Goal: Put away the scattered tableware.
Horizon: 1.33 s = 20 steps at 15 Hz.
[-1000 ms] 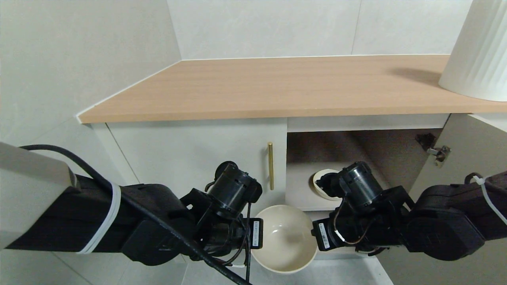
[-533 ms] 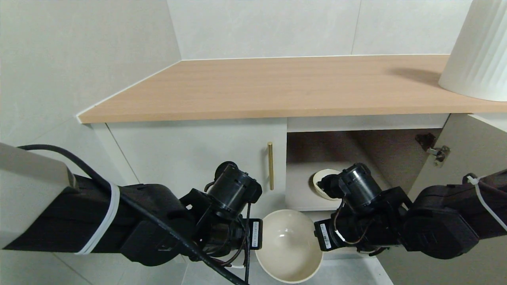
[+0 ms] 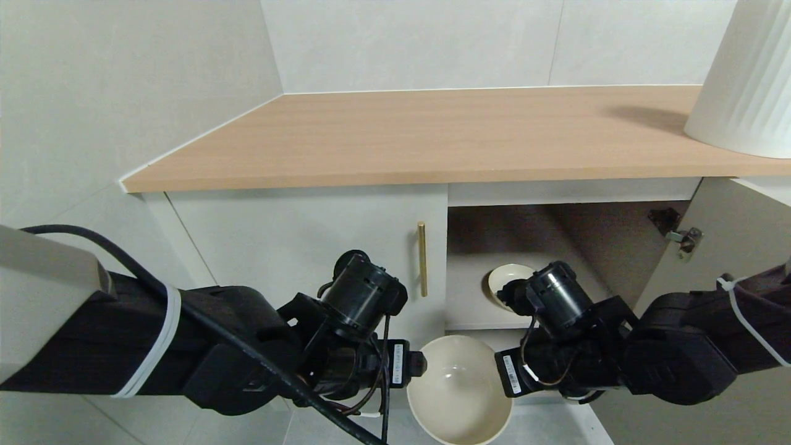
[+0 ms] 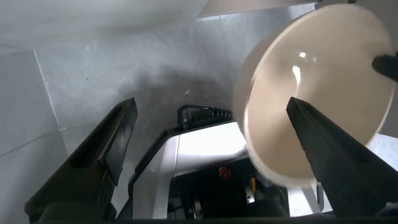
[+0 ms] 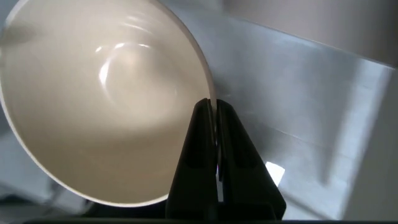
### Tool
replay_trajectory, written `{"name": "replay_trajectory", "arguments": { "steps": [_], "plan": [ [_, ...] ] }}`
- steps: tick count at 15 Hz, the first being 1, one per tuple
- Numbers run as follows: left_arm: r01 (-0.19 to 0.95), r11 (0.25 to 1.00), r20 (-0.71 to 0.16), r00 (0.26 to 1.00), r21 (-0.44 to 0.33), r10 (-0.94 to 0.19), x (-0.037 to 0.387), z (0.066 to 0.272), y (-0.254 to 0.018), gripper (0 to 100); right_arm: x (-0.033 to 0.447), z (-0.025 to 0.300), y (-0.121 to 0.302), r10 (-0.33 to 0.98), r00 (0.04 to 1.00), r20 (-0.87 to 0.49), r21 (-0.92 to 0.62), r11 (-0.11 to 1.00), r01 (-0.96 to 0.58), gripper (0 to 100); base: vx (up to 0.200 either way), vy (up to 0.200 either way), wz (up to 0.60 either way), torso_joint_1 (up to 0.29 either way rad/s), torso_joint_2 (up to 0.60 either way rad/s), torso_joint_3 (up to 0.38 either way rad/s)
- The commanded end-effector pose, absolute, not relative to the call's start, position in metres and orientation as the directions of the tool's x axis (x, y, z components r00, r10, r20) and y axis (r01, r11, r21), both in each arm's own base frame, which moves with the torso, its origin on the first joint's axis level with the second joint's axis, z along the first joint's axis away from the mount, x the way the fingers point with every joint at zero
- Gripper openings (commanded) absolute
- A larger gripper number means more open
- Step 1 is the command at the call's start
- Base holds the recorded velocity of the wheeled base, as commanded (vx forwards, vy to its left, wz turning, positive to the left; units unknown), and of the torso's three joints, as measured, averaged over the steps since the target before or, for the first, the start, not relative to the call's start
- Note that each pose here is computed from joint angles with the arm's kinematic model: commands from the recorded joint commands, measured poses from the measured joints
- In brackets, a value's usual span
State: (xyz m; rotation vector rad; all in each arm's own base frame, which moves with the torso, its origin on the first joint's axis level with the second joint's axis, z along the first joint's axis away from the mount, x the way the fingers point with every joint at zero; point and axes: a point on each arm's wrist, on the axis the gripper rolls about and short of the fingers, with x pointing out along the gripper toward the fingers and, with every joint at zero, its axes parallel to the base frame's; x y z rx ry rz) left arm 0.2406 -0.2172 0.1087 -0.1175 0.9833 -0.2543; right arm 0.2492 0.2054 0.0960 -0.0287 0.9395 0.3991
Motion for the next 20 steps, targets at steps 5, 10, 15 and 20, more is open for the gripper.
{"name": "replay_trajectory", "arguments": {
  "steps": [5, 10, 15, 20],
  "plan": [
    [0.157, 0.964, -0.805, 0.530, -0.216, -0.266, 0.241, 0.110, -0.216, 100, 0.271, 0.081, 0.181, 0.169, 0.549, -0.818, 0.050, 0.973, -0.225, 0, 0.000, 0.000, 0.00, 0.000, 0.00, 0.000],
    [0.158, 0.962, -0.798, 0.539, -0.221, -0.272, 0.240, 0.114, -0.216, 100, 0.322, 0.079, 0.144, 0.099, 0.629, -0.771, 0.182, 0.981, 0.068, 0, 0.000, 0.000, 0.00, 0.000, 0.00, 0.000],
    [0.155, 0.963, -0.798, 0.539, -0.221, -0.270, 0.241, 0.114, -0.215, 100, 0.356, 0.083, 0.133, 0.086, 0.702, -0.707, 0.333, 0.916, 0.223, 0, 0.000, 0.000, 0.00, 0.000, 0.00, 0.000],
    [0.155, 0.963, -0.798, 0.539, -0.221, -0.270, 0.241, 0.114, -0.215, 100, 0.382, 0.080, 0.121, 0.060, 0.738, -0.673, 0.422, 0.850, 0.316, 0, 0.000, 0.000, 0.00, 0.000, 0.00, 0.000]
  ]
}}
